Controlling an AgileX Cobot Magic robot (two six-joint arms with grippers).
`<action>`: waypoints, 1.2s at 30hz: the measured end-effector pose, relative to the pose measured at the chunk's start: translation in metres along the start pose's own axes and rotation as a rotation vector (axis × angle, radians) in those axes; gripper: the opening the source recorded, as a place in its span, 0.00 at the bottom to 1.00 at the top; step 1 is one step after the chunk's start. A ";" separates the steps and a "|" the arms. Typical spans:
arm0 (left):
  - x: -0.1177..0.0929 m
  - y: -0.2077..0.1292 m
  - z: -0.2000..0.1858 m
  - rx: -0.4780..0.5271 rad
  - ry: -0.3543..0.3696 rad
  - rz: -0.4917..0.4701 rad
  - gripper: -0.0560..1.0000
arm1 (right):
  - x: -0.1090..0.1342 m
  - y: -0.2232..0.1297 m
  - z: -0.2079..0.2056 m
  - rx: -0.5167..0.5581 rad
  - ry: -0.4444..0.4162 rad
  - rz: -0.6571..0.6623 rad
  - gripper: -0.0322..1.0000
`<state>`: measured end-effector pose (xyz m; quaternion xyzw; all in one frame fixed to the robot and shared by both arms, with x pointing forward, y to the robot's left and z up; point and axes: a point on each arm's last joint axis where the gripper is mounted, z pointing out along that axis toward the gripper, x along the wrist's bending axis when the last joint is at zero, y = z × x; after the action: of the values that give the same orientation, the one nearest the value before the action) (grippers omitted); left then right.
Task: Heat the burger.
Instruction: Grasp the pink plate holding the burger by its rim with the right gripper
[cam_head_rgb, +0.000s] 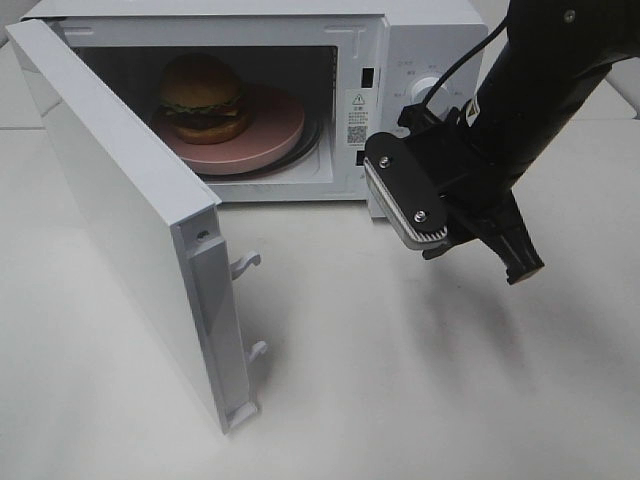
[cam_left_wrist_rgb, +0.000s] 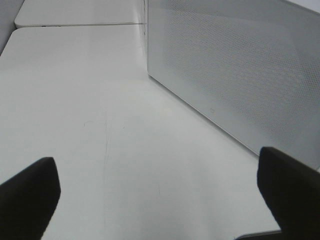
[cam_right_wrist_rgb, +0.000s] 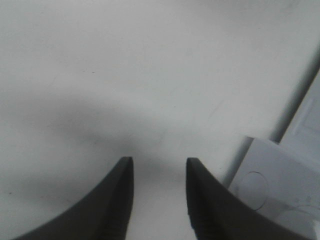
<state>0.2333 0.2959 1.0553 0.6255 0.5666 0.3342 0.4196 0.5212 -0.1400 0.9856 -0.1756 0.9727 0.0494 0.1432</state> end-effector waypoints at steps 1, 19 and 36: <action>0.000 0.000 0.000 0.000 0.000 0.000 0.99 | 0.000 0.000 0.000 0.000 0.000 0.000 0.39; 0.000 0.000 0.000 0.000 0.000 0.000 0.99 | -0.019 0.020 -0.003 -0.057 -0.238 0.022 0.91; 0.000 0.000 0.000 0.000 0.000 0.000 0.99 | -0.045 0.024 -0.002 -0.087 -0.393 0.090 0.90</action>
<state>0.2333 0.2959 1.0553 0.6255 0.5666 0.3342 0.4196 0.5526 -0.1035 1.0020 -0.1247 0.9300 0.1309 0.3201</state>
